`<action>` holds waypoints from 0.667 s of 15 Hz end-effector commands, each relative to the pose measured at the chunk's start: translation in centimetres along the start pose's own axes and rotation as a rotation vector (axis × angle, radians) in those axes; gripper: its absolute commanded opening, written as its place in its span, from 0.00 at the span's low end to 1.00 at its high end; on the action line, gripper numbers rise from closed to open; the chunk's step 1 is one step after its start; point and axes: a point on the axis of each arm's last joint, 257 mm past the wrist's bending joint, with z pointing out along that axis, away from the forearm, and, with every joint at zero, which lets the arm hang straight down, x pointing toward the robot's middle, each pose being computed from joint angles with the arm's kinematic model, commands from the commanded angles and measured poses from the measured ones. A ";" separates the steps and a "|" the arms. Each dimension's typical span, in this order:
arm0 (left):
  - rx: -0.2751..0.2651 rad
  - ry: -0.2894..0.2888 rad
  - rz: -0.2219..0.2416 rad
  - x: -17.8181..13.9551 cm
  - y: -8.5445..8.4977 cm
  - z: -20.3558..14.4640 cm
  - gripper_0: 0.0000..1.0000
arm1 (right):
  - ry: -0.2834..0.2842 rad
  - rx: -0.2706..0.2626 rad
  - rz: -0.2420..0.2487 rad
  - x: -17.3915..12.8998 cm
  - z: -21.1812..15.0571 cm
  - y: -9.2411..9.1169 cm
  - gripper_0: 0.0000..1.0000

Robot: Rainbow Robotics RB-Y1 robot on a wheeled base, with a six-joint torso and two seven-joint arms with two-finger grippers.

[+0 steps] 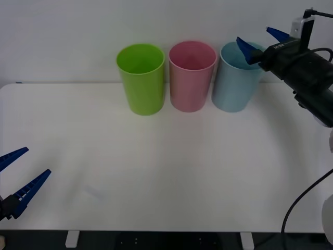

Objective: Grasp the object on the table and drop it into the matching bin: aluminum can to the light blue bin, PET bottle to the pink bin.

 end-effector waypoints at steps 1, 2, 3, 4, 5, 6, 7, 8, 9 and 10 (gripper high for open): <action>0.000 0.000 0.000 0.0 0.0 0.0 1.00 | 0.011 -0.062 -0.001 1.0 -3.2 0.9 1.00; 0.000 0.000 0.000 0.0 0.0 0.0 1.00 | 0.014 -0.084 0.000 1.3 -4.6 1.2 1.00; 0.000 0.000 0.000 0.0 0.0 0.0 1.00 | 0.023 -0.104 -0.006 1.8 -6.1 1.4 1.00; 0.000 0.000 0.000 0.0 0.0 0.0 1.00 | 0.029 -0.119 -0.007 2.2 -7.4 1.6 1.00; 0.000 0.000 0.000 0.0 0.0 0.0 1.00 | 0.036 -0.133 -0.007 2.7 -9.0 1.8 1.00; 0.000 0.000 0.000 0.0 0.0 0.0 1.00 | 0.048 -0.148 -0.010 3.3 -10.4 2.1 1.00; 0.000 0.000 0.000 0.0 0.0 0.0 1.00 | 0.058 -0.168 -0.010 3.9 -12.0 2.6 1.00; 0.000 0.000 0.000 0.0 0.0 0.0 1.00 | 0.068 -0.188 -0.014 4.4 -13.5 3.0 1.00; 0.000 0.000 0.000 0.0 0.0 0.0 1.00 | 0.085 -0.217 -0.022 5.2 -15.2 3.6 1.00; 0.000 0.000 0.000 0.0 0.0 0.0 1.00 | 0.099 -0.240 -0.035 5.7 -16.7 3.9 1.00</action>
